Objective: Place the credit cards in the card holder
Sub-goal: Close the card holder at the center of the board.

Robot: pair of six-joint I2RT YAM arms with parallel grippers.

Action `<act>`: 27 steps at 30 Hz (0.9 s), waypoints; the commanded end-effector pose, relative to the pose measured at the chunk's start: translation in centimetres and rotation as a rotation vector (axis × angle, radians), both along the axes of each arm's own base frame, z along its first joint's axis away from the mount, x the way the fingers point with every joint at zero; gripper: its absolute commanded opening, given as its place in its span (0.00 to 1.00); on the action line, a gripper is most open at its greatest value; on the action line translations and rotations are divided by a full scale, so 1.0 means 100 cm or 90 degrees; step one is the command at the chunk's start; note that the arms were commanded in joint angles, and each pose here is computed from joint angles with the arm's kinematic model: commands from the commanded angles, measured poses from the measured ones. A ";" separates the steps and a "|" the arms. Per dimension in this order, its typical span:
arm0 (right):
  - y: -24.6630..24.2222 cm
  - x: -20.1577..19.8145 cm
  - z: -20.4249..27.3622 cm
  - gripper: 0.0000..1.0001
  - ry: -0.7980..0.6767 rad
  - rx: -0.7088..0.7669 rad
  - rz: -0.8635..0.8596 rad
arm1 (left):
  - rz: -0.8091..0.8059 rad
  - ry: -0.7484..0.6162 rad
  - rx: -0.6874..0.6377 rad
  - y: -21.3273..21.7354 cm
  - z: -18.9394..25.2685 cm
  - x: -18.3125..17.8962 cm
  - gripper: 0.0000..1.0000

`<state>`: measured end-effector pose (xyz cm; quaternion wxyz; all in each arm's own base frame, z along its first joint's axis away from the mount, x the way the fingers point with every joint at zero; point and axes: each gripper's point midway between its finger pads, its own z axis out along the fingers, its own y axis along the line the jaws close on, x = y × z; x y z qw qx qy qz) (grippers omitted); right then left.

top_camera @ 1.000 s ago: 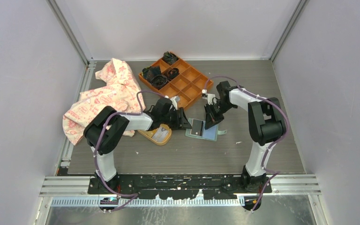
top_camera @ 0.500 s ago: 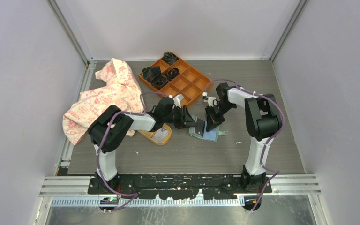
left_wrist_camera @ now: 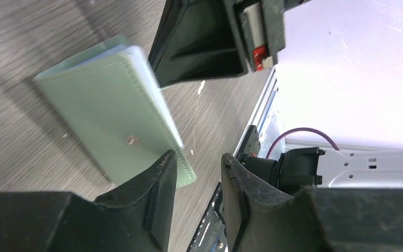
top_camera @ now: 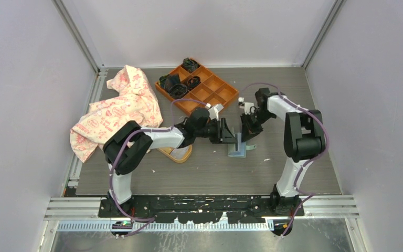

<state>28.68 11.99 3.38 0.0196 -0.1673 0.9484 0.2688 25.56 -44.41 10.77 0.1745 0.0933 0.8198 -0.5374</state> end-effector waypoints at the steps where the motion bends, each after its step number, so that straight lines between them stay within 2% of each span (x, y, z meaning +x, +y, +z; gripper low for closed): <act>1: -0.027 0.018 0.048 0.18 -0.116 -0.013 -0.010 | -0.026 -0.038 -0.020 -0.021 0.018 0.002 0.38; 6: -0.049 0.018 0.058 0.26 -0.151 -0.023 -0.042 | -0.039 -0.028 -0.012 -0.037 0.004 -0.001 0.38; 10: -0.063 0.013 0.053 0.40 -0.139 -0.024 -0.061 | -0.042 -0.017 0.009 -0.043 -0.014 -0.001 0.38; 13: -0.070 0.009 0.041 0.46 -0.119 -0.040 -0.062 | -0.036 -0.011 0.030 -0.043 -0.029 0.001 0.36; 21: -0.066 0.002 0.020 0.45 -0.051 -0.022 -0.060 | -0.033 -0.003 0.045 -0.042 -0.045 0.002 0.28; 27: -0.062 -0.003 0.009 0.29 -0.004 -0.009 -0.059 | -0.031 -0.004 0.051 -0.041 -0.049 0.002 0.27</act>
